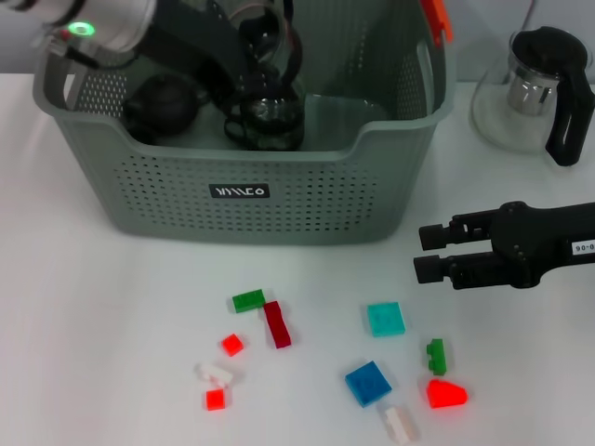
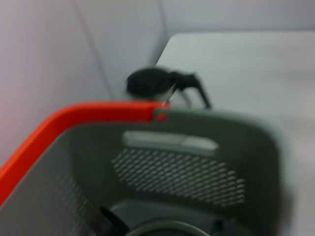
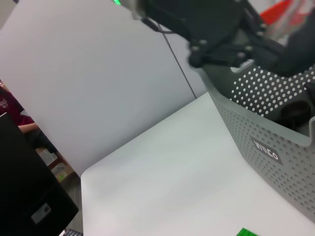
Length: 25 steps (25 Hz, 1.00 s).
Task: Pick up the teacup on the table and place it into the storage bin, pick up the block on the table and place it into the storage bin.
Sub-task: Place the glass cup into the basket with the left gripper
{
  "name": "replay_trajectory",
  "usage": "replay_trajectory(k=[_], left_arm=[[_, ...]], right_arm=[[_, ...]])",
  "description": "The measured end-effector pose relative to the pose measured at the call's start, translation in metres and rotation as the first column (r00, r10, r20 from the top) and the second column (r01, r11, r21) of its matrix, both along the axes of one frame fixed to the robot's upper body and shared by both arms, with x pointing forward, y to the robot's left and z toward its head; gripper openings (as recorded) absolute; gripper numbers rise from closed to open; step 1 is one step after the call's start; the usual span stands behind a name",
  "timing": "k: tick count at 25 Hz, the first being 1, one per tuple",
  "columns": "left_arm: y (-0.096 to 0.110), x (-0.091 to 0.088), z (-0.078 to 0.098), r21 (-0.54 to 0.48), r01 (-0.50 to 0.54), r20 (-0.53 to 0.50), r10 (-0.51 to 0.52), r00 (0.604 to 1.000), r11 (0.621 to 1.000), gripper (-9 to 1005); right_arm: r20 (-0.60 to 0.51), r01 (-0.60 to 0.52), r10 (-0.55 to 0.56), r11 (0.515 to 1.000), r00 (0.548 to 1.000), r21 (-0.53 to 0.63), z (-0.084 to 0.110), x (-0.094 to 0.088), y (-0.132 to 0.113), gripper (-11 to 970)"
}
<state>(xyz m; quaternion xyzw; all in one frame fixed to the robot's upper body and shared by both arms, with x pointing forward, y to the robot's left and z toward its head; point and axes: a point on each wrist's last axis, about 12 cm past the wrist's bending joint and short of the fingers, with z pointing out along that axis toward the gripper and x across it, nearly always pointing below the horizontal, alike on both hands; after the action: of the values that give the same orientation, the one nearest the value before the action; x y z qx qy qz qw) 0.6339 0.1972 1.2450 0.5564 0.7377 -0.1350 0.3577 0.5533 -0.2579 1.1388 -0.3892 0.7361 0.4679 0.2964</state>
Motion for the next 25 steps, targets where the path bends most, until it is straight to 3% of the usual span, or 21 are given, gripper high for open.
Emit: replay_trajectory(k=[9, 16, 25], left_arm=[[-0.014, 0.025, -0.028, 0.109, -0.082, 0.034, 0.079, 0.996, 0.991, 56], [-0.025, 0.028, -0.051, 0.183, -0.087, 0.038, 0.082, 0.996, 0.979, 56], [-0.027, 0.024, -0.058, 0.213, -0.068, 0.021, 0.065, 0.998, 0.975, 57]], right_arm=[[-0.007, 0.004, -0.004, 1.0, 1.0, 0.002, 0.0, 0.0, 0.0, 641], [-0.009, 0.01, -0.01, 1.0, 1.0, 0.003, -0.002, 0.0, 0.0, 638], [-0.01, 0.013, -0.013, 1.0, 1.0, 0.003, -0.003, 0.0, 0.0, 638]])
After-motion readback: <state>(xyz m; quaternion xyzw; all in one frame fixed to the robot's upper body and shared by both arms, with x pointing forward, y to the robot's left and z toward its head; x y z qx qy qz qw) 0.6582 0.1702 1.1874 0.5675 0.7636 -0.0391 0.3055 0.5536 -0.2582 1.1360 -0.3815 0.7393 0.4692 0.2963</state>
